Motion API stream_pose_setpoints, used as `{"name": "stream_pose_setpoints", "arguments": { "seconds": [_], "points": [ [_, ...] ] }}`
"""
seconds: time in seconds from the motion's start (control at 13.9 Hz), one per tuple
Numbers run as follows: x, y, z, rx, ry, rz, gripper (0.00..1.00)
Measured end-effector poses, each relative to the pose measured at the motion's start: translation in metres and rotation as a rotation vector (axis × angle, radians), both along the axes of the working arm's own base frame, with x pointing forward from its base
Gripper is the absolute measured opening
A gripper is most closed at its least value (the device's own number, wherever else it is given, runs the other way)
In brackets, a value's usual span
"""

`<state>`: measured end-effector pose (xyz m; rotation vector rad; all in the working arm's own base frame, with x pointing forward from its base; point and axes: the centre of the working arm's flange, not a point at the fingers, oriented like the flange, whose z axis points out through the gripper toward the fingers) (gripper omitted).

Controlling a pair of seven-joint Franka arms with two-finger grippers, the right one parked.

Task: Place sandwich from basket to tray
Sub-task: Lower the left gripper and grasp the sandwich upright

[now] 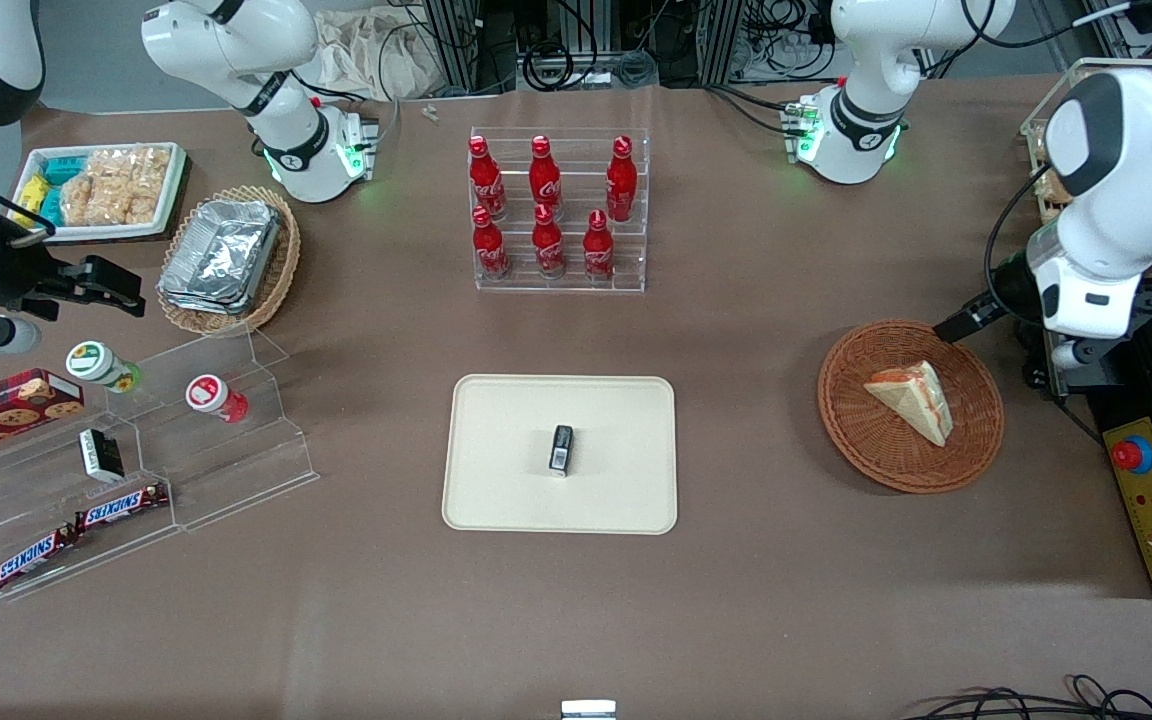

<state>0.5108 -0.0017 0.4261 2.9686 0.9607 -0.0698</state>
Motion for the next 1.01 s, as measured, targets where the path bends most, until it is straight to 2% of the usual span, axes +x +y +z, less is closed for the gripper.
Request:
{"name": "stream_pose_setpoints", "arguments": {
  "seconds": [0.14, 0.43, 0.72, 1.01],
  "points": [
    [0.004, 0.009, -0.03, 0.004, 0.011, 0.034, 1.0],
    [0.015, 0.011, -0.088, 0.017, 0.001, 0.12, 1.0],
    [0.018, 0.013, -0.135, 0.024, -0.042, 0.177, 1.0],
    [0.009, 0.023, -0.179, 0.029, -0.062, 0.205, 1.0]
  ]
}}
